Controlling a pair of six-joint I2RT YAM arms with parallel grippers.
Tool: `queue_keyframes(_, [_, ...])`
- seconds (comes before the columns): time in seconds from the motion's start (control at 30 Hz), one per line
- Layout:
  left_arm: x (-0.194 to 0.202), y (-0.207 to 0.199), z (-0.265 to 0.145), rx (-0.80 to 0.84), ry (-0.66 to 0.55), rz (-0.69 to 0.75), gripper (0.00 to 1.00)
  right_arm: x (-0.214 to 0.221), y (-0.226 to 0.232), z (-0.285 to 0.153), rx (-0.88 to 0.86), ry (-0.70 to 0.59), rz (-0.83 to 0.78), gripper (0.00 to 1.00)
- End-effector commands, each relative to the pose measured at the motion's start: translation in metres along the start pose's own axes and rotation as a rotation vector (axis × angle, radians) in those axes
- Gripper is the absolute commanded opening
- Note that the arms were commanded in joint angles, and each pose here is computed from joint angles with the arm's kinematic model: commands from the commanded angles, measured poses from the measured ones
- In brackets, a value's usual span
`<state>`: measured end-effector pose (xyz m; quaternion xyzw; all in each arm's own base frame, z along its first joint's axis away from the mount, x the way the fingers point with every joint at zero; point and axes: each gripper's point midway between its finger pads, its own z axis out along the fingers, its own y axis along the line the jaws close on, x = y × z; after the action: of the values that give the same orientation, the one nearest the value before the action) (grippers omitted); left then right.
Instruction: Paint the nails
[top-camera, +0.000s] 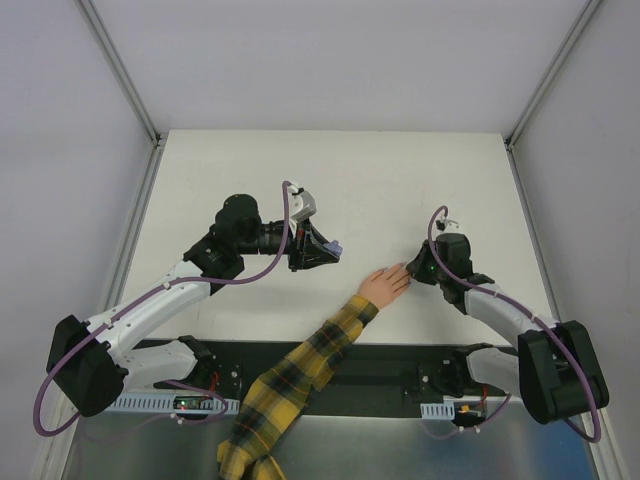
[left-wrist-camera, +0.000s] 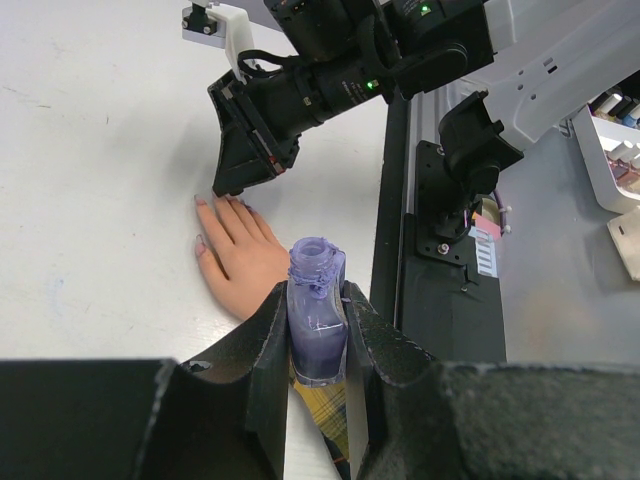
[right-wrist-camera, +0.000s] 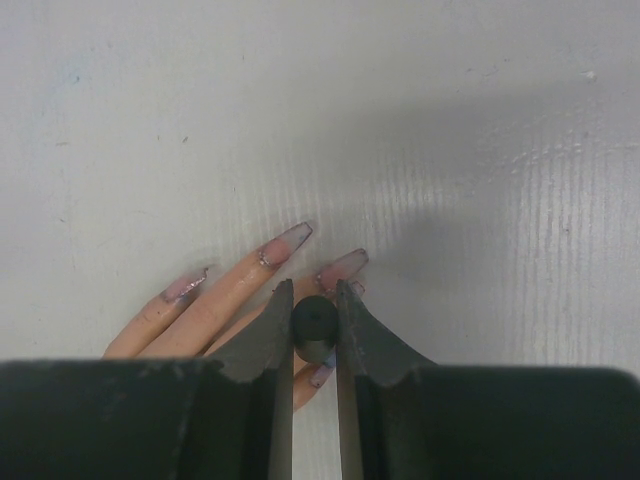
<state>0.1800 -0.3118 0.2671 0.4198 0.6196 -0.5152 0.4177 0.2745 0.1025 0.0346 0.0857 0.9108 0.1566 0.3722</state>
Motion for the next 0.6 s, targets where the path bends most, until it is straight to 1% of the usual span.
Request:
queue_keyframes(0.0, [-0.0289, -0.0115, 0.0, 0.043, -0.064, 0.072, 0.0, -0.0037, 0.0108, -0.003, -0.047, -0.024, -0.006, 0.01])
queue_keyframes(0.3, [-0.0286, -0.012, 0.0005, 0.048, -0.062, 0.066, 0.0, -0.0019, 0.0148, -0.0084, -0.062, -0.034, -0.01, 0.01])
queue_keyframes(0.57, [-0.0278, -0.0116, 0.0009, 0.049, -0.06, 0.064, 0.0, -0.0035, 0.0117, -0.005, -0.041, -0.037, -0.012, 0.01])
